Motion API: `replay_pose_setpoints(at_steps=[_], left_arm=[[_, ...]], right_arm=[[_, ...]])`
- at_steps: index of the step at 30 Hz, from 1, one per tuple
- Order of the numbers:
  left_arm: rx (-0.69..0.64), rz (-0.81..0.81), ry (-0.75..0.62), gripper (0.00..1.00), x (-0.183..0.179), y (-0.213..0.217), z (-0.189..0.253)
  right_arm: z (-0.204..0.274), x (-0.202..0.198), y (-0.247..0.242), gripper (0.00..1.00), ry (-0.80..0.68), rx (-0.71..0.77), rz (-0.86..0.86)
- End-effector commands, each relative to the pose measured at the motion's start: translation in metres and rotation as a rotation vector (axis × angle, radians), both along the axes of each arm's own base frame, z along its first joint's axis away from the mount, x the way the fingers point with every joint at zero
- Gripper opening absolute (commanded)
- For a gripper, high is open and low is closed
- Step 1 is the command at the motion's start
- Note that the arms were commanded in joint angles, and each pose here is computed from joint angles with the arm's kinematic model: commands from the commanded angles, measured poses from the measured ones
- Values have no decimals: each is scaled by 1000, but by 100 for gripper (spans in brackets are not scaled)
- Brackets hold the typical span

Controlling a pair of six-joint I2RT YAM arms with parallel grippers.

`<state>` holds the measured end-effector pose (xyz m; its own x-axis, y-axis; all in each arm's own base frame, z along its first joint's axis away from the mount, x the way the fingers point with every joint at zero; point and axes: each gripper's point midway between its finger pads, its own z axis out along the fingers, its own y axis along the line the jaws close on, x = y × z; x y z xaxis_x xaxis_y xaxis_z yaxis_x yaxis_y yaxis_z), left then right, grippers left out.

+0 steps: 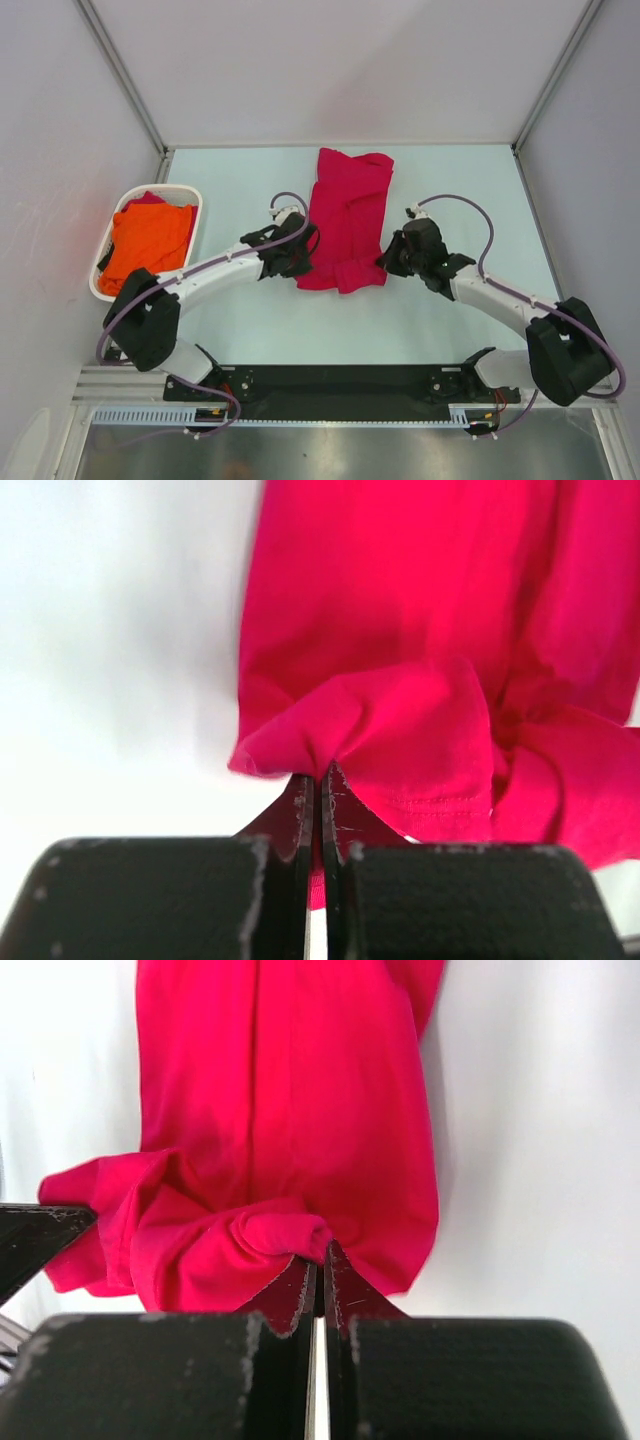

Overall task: Fold and stack the t-shirts
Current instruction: Fold the folded rectangular tshirt in 1/3 of the way

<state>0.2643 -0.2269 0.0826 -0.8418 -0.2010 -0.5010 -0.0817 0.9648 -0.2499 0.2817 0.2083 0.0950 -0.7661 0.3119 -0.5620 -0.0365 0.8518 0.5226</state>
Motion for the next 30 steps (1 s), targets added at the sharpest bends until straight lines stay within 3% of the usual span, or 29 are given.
replay_pose_setpoints(at_steps=[1,10,19,21,22,23,25,27,29,30], left_arm=[[-2,-11,-53,0,36,1,11],[25,-80,-40,0,93,-26,-7],[19,-78,-59,1,125,-33,-6],[35,-67,-49,16,130,-27,-7],[46,-61,-54,30,136,-25,-6],[60,-50,-52,75,137,-21,-5],[94,-30,-70,99,139,-13,1],[109,-35,-90,100,140,-8,8],[118,-37,-121,100,138,-2,19],[121,-31,-131,100,137,1,22]], right_arm=[[16,36,8,0,-92,5,-15],[-2,78,25,0,-101,1,-27],[-13,114,25,0,-105,-61,-89],[-20,120,19,0,-95,-92,-128],[-16,125,19,0,-102,-99,-140],[-17,128,17,2,-103,-110,-156],[-21,136,14,8,-108,-140,-169],[-12,149,10,40,-143,-164,-218],[-6,152,9,62,-181,-190,-262],[0,156,2,65,-220,-224,-308]])
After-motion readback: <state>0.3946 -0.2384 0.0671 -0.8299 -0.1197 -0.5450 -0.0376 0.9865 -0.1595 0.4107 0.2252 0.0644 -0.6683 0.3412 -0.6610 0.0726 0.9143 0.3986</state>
